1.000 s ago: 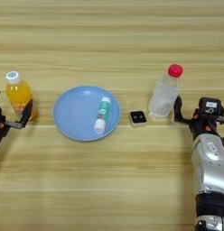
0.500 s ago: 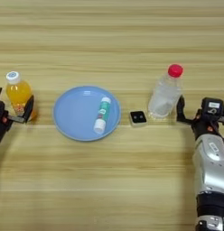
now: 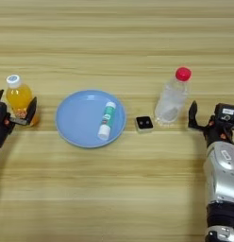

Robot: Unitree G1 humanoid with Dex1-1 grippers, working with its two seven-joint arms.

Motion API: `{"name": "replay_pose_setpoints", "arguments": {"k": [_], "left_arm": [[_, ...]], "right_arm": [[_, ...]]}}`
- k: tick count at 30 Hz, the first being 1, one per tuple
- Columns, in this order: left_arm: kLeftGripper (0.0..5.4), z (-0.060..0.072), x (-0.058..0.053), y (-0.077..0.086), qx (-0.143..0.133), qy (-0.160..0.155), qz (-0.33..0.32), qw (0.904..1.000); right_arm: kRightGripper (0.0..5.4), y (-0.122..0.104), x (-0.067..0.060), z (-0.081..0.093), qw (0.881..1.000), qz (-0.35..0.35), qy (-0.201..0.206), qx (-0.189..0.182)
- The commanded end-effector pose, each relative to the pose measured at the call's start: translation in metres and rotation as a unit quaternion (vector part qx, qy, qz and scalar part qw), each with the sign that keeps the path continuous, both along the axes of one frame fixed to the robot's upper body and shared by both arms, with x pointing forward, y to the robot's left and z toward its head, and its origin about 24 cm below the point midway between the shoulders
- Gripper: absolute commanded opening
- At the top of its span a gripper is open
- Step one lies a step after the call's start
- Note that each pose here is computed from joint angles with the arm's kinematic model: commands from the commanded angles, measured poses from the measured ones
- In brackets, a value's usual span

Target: Move the objects on the table

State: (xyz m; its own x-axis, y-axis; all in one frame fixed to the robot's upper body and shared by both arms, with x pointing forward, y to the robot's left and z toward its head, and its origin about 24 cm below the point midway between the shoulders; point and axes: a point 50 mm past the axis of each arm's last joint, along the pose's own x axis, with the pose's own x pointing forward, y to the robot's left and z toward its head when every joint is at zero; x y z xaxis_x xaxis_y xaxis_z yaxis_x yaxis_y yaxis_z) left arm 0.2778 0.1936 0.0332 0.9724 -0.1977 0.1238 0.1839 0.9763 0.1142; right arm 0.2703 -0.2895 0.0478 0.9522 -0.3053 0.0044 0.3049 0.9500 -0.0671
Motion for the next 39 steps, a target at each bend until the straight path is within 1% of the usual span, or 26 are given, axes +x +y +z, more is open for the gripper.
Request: {"name": "replay_pose_setpoints", "arguments": {"k": [1,3,7,11,12,13,16,22,27,34,39], "left_arm": [[5.4,0.0,0.002,-0.007,-0.01,-0.003,-0.003,0.9999],[5.4,-0.002,0.002,-0.009,-0.013,-0.002,-0.004,0.9999],[4.97,-0.003,0.002,-0.009,-0.022,0.001,-0.002,0.9997],[4.55,-0.005,0.001,-0.01,-0.02,0.006,-0.007,0.9998],[4.5,-0.005,0.002,-0.011,-0.02,0.006,-0.007,0.9998],[4.3,-0.005,0.001,-0.011,-0.02,0.005,-0.007,0.9998],[3.94,-0.005,0.001,-0.011,-0.019,0.003,-0.006,0.9998],[3.32,-0.004,0.001,-0.011,-0.016,0.0,0.002,0.9999],[3.31,0.002,0.0,-0.018,-0.026,-0.018,0.001,0.9995],[3.29,0.014,0.001,-0.026,-0.029,-0.04,-0.01,0.9987],[3.29,0.024,0.007,-0.031,-0.035,-0.052,-0.014,0.998]], "right_arm": [[5.34,-0.002,-0.001,-0.002,1.0,-0.004,0.009,0.002],[5.34,-0.002,-0.001,-0.002,1.0,-0.005,0.009,0.002],[5.4,-0.002,-0.002,-0.002,1.0,-0.005,0.008,0.003],[5.4,-0.002,-0.002,-0.002,1.0,-0.005,0.008,0.003],[5.4,-0.002,-0.002,-0.002,1.0,-0.005,0.009,0.003],[5.4,-0.002,-0.002,-0.002,1.0,-0.005,0.009,0.003],[5.4,-0.002,-0.002,-0.002,1.0,-0.005,0.008,0.003],[5.4,-0.001,-0.002,-0.002,1.0,-0.004,0.009,0.003],[5.4,-0.001,-0.002,-0.002,1.0,-0.003,0.009,0.003],[5.4,0.001,-0.001,-0.003,1.0,-0.001,0.01,0.004],[5.4,0.002,0.0,-0.004,1.0,0.001,0.011,0.005]]}}
